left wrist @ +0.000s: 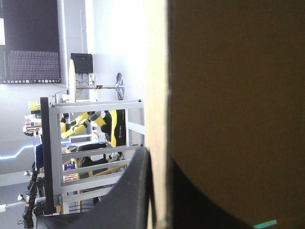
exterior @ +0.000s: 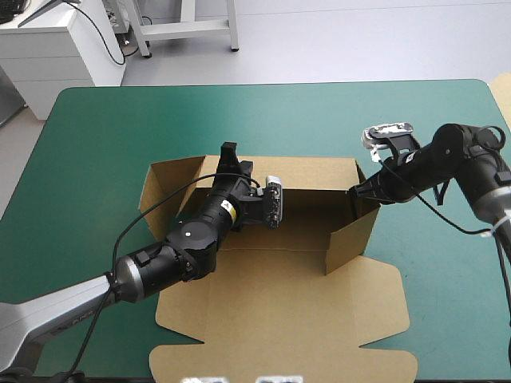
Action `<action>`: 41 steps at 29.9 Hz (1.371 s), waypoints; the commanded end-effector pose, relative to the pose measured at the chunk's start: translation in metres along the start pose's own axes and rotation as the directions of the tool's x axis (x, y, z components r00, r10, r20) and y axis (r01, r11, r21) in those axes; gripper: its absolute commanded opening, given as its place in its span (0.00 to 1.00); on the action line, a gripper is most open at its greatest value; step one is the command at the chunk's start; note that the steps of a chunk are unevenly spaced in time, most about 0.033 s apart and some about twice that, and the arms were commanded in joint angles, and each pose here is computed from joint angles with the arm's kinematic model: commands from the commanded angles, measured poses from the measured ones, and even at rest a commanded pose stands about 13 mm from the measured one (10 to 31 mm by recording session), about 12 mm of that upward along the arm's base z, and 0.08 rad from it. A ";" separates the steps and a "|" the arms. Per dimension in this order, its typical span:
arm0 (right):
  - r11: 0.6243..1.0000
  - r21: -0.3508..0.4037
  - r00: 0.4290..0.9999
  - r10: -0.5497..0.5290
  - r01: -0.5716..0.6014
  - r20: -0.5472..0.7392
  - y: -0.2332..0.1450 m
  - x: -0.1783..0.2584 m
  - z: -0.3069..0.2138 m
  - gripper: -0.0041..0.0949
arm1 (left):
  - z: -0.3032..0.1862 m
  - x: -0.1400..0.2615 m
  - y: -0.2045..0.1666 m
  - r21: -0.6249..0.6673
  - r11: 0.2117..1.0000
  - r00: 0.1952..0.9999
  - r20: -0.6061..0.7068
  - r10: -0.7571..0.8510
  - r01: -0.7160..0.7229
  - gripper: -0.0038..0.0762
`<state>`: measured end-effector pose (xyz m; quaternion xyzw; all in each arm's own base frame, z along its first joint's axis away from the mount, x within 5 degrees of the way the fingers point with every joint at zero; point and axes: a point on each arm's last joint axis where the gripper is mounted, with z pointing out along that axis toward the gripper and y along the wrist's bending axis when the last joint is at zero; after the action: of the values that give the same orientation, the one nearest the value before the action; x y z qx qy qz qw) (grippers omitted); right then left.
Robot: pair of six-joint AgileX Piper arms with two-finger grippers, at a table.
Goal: Fold the box
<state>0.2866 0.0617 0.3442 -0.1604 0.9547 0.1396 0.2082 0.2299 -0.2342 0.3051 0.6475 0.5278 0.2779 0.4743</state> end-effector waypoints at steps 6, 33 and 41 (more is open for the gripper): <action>0.984 0.057 0.926 -0.177 0.167 0.334 0.014 0.026 -0.029 0.02 | -0.006 0.004 0.006 -0.008 0.998 0.997 -0.037 -0.069 0.069 0.04; 0.876 0.184 0.768 -0.480 0.446 0.424 0.021 0.090 -0.004 0.38 | 0.007 0.001 -0.011 0.082 0.996 0.998 -0.050 -0.022 0.026 0.04; 0.863 0.158 0.768 -0.501 0.480 0.399 0.022 0.092 -0.001 0.44 | 0.009 -0.001 -0.018 0.135 0.987 0.996 -0.047 -0.077 0.082 0.04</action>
<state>0.1970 0.0591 0.2970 -0.3760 0.8222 0.0885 0.4181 0.2329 -0.2392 0.2964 0.6689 0.5236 0.2794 0.4475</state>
